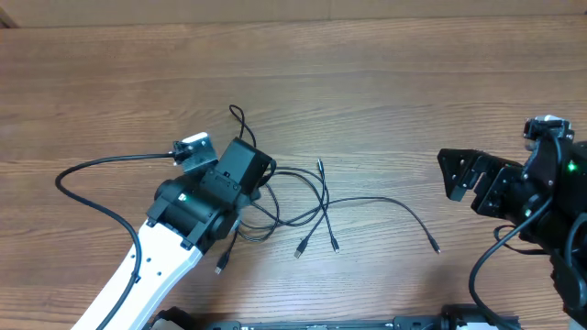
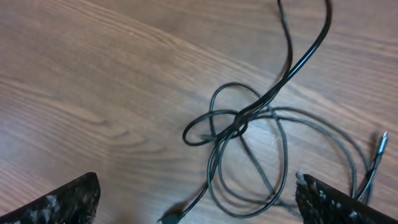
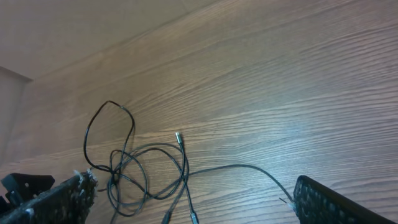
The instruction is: Untangle cables
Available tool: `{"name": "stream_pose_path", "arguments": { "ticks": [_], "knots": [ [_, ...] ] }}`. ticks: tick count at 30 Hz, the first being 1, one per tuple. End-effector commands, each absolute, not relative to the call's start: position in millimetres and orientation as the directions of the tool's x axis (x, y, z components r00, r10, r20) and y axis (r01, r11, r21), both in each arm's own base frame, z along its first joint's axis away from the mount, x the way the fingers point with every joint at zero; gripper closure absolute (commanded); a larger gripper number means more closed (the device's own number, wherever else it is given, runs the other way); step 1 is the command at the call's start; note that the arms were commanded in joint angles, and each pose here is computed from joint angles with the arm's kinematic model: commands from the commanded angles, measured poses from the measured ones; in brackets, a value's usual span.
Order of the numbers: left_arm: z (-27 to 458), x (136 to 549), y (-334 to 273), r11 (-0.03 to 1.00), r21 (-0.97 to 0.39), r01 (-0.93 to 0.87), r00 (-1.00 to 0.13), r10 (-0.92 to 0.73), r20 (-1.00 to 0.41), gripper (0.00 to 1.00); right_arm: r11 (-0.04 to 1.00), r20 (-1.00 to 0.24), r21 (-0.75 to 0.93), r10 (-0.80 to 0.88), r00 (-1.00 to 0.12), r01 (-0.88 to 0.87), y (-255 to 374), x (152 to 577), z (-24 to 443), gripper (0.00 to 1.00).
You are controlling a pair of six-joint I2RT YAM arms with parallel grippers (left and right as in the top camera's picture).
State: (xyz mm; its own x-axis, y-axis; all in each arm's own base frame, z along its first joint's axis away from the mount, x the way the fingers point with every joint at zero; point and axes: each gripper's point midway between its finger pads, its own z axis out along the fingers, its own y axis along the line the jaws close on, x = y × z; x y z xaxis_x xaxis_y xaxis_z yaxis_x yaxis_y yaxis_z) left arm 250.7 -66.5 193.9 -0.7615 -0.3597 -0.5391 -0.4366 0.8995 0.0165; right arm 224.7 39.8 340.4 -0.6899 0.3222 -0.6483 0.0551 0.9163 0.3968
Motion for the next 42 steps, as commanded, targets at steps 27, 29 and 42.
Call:
{"name": "stream_pose_path", "arguments": {
  "ticks": [27,29,42],
  "knots": [
    [-11.8,220.5,-105.6,0.833,0.168,-0.528,-0.849,-0.516,-0.113,0.41,0.935,-0.584,0.350,0.270,-0.765,0.062,39.0,242.4,318.1,0.00],
    [-12.4,222.1,-106.6,0.834,0.161,-0.528,-0.849,-0.516,-0.116,0.48,0.935,-0.584,0.350,0.270,-0.765,0.062,39.0,242.4,318.1,0.00],
    [70.2,271.8,-147.7,0.947,-0.103,-0.303,-0.914,-0.320,-0.249,0.96,0.934,-0.557,0.349,0.270,-0.785,0.074,39.2,235.9,312.8,0.00]
  ]
}}
